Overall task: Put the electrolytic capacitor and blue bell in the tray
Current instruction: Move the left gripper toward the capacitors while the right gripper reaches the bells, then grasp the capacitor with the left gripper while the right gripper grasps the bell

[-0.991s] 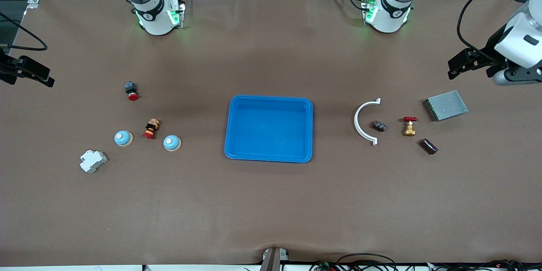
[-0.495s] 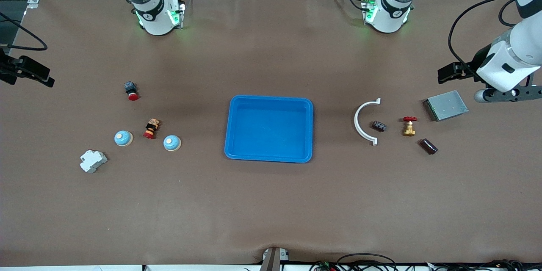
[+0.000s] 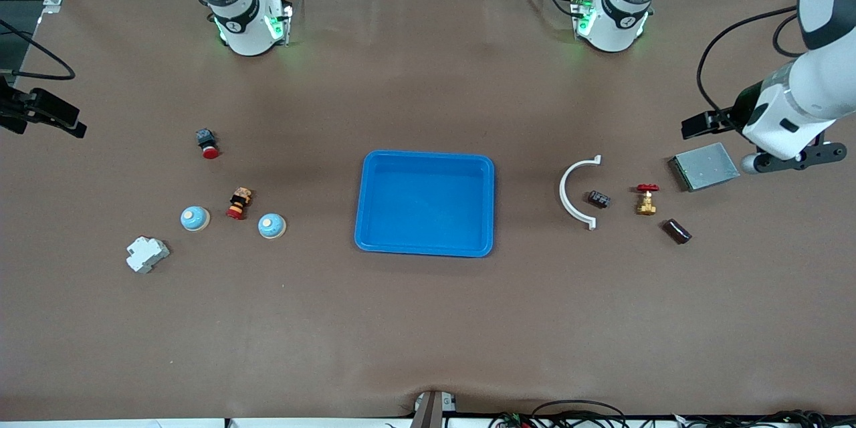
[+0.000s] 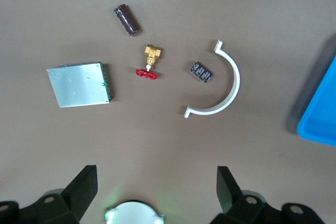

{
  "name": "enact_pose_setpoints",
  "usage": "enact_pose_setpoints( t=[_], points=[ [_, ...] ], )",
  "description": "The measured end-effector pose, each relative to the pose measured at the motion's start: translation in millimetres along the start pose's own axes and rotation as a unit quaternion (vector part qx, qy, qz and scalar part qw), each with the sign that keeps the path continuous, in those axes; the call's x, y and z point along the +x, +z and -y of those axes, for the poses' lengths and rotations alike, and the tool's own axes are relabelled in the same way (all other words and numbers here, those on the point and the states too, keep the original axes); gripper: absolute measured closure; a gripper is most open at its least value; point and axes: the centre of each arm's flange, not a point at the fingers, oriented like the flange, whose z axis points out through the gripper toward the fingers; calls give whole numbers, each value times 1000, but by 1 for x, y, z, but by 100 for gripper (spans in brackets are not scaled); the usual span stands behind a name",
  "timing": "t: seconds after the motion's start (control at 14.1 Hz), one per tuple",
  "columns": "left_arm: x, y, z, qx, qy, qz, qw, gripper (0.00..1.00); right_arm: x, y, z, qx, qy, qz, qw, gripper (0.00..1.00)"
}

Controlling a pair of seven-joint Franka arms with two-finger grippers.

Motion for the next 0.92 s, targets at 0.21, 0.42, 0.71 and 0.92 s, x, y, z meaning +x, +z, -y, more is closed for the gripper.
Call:
enact_pose_setpoints(
  t=[0.21, 0.42, 0.71, 0.92],
  points=[
    [8, 31, -1, -11, -56, 1, 998, 0, 7, 16, 8, 2, -7, 16, 1000, 0],
    [19, 67, 8, -20, -100, -13, 995, 0, 15, 42, 43, 3, -32, 46, 998, 0],
    [36, 138, 2, -35, -178, -25, 983, 0, 27, 91, 118, -8, -18, 75, 997, 0],
    [53, 187, -18, -46, -237, -11, 970, 0, 47, 133, 154, -7, -26, 64, 998, 0]
  ],
)
